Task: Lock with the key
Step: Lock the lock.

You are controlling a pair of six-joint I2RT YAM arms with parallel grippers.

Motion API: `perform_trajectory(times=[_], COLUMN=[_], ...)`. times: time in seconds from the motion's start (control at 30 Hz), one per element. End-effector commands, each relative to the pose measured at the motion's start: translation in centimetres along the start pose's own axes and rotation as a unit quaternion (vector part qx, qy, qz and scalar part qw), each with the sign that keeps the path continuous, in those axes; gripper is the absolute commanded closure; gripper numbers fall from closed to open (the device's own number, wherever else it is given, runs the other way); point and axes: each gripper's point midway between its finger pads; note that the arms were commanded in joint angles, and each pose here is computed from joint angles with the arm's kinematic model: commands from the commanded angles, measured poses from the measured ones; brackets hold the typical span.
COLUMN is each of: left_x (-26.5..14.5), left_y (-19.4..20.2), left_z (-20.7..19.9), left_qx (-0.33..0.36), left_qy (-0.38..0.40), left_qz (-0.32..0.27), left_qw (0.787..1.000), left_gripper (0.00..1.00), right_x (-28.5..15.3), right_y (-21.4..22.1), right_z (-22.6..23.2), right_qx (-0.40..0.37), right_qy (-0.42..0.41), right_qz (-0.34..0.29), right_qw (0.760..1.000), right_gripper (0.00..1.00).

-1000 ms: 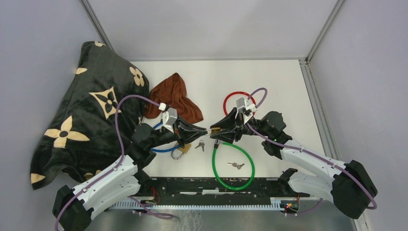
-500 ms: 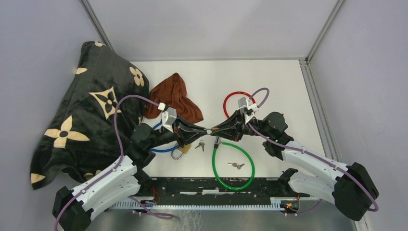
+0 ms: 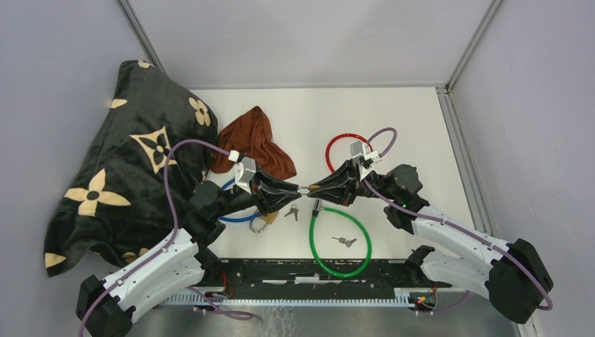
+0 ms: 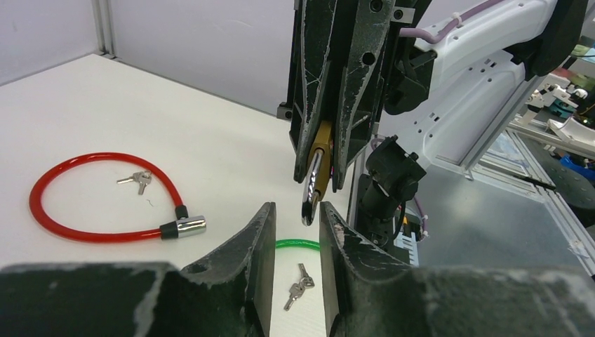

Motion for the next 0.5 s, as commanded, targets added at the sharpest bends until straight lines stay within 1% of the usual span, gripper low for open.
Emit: perform_trajectory(times=[0.0,0.1,0.4,0.43,0.47], left_x=[0.62,0.80,0.83,0.84,0.84], left_y=[-2.26,-2.13,-2.42,-2.29,-2.27], left_z=[-1.41,-1.48,-2.33,-2.30,-2.26], left_qx=[0.023,0.016,0.028,0.027,0.027], left_qy=[0.027,0.031,0.053,0.053,0.052], left_qz=[-0.021,-0.017,-0.017,-0.014,-0.014], left_qw=[0.999,0.999,0.998,0.998,0.998], left_gripper=[0.70,0.76,0.76,0.80,0.88], right_x=[0.37,0.36,0.36,0.38,0.39], right_y=[-2.20,-2.01,-1.29,-1.34,-1.37], right_z=[0.13,0.26,0.18,0.18,0.18], right_qx=[-0.028,-0.025,-0.023,-0.023,-0.022], right_qy=[-0.011,-0.013,-0.014,-0.014,-0.014], right_qz=[-0.025,-0.022,-0.010,-0.010,-0.010], right_qw=[0.999,0.999,1.000,1.000,1.000], right_gripper=[1.00,1.00,1.00,1.00,1.00])
Point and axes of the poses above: each gripper's point midway between its finger pads, its own x axis out along the fingers, its own z axis along the line the jaws close on, y = z × x, and after that the axes turned 14 degrees about -x, right-handed
